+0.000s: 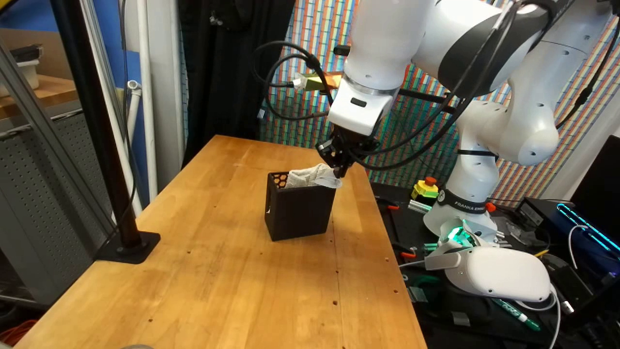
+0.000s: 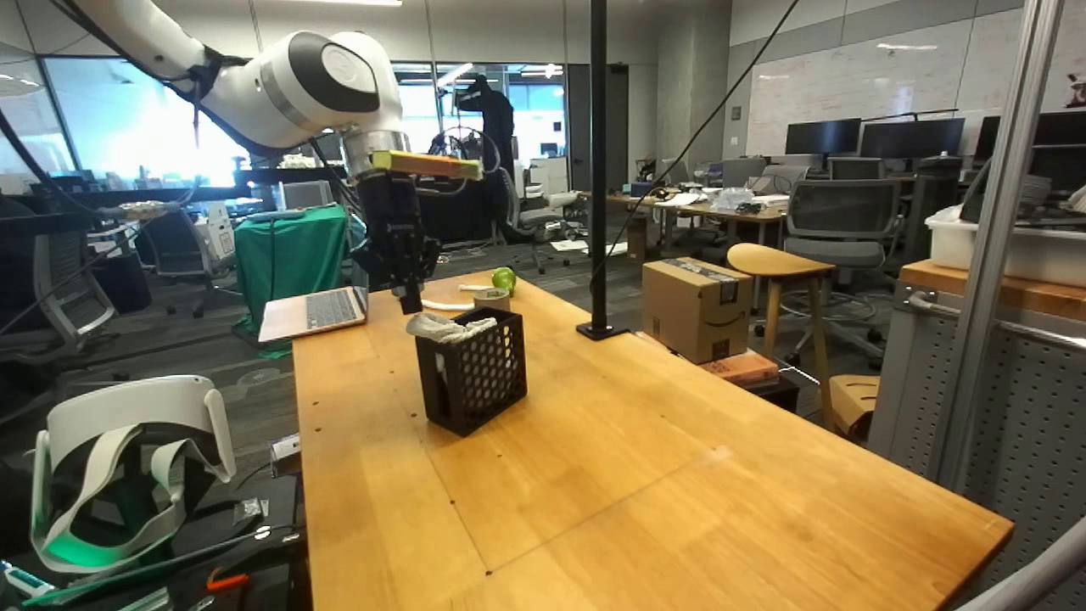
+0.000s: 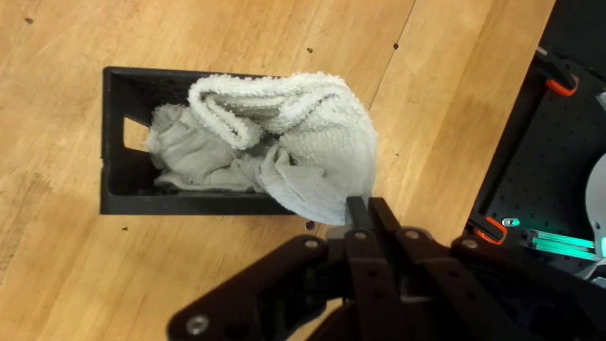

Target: Place the white towel inside the black basket

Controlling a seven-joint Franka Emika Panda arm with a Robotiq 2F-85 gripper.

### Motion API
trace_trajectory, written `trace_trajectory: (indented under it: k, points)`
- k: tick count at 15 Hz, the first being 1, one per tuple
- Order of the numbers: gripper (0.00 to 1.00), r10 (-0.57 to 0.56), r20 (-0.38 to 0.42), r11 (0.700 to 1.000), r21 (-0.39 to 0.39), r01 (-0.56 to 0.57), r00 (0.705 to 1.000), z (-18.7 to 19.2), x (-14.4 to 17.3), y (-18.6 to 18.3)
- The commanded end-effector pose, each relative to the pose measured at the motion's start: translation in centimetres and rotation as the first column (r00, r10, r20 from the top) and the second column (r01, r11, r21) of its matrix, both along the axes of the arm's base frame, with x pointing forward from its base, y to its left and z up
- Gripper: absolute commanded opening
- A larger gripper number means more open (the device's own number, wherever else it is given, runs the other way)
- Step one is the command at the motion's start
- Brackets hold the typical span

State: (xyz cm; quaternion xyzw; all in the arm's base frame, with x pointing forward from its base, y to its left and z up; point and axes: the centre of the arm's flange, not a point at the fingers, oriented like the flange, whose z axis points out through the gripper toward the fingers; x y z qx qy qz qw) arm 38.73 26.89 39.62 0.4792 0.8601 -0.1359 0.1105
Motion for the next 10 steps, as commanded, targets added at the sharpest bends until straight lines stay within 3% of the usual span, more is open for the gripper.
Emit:
trace_trajectory:
  k: [1,7,10]
  points:
    - [0.09,-0.015,-0.004,1.000,0.020,0.015,1.000,-1.2,-1.0,-0.7]
    - [0.09,-0.025,-0.026,1.000,0.013,0.025,0.999,-1.9,-1.3,-1.1]
    - [0.09,-0.041,-0.082,0.999,0.020,0.043,0.996,-2.8,-1.0,-1.6]
